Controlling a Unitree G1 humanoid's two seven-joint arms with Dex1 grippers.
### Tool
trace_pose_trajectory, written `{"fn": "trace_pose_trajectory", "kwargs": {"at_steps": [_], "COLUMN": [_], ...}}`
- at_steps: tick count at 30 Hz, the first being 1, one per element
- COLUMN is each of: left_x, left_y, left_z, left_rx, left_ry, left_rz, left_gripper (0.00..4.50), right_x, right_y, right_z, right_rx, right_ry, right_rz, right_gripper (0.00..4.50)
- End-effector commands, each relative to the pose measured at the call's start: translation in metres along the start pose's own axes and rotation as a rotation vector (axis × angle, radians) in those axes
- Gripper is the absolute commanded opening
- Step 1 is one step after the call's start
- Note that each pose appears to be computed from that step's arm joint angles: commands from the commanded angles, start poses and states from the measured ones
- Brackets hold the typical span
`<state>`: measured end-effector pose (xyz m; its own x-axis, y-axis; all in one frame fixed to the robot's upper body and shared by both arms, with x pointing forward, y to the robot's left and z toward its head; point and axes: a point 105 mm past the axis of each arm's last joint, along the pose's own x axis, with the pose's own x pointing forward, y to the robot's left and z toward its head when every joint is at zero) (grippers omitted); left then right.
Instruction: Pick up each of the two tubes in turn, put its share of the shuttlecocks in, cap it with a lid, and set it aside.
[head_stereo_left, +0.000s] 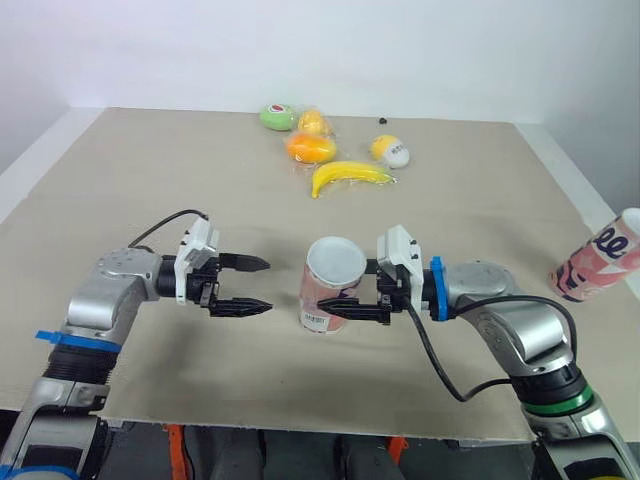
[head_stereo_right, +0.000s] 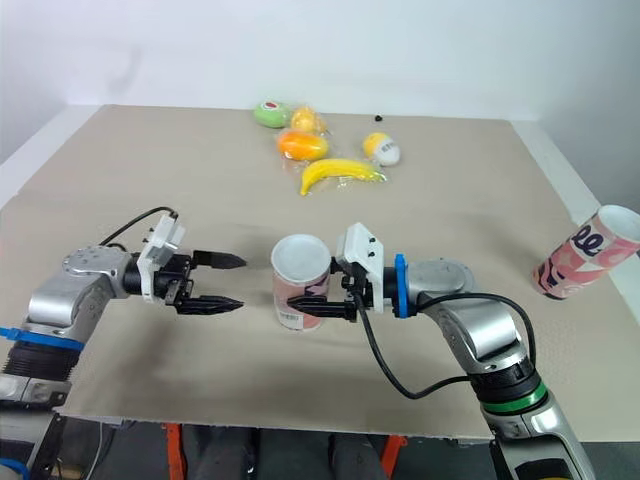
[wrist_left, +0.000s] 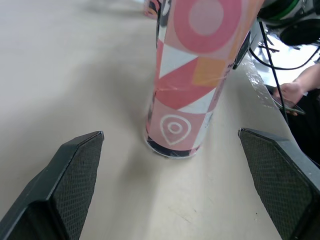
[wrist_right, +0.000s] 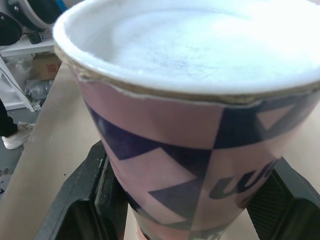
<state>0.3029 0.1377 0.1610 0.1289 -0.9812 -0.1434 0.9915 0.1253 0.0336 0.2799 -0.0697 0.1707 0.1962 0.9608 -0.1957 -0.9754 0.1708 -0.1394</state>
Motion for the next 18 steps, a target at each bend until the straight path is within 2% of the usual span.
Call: {"fn": "trace_pose_trajectory", "kwargs": {"at_steps": [1, 6, 11, 18], "left_x": [0.003, 0.009, 0.012, 0.018], "left_y": [-0.004, -0.007, -0.013, -0.014], "left_z": [0.024, 0.048, 0.064, 0.08], "left_rx": [0.084, 0.107, 0.105, 0.094], "left_ry": [-0.098, -0.21, -0.262, -0.308], "left_rz": [0.03, 0.059, 0.056, 0.027], "left_gripper": [4.5, 4.5, 4.5, 4.5], "right_x": [-0.017, -0.06, -0.145, -0.234], "right_y": [0.0, -0.026, -0.087, -0.124], "right_z": [0.023, 0.034, 0.012, -0.013], "right_rx": [-0.036, -0.054, 0.021, 0.116], "right_ry": [-0.074, -0.086, 0.06, 0.167], "right_rz": [-0.027, -0.23, -0.69, -1.075], "right_gripper": [2.91, 2.91, 2.91, 2.91]}}
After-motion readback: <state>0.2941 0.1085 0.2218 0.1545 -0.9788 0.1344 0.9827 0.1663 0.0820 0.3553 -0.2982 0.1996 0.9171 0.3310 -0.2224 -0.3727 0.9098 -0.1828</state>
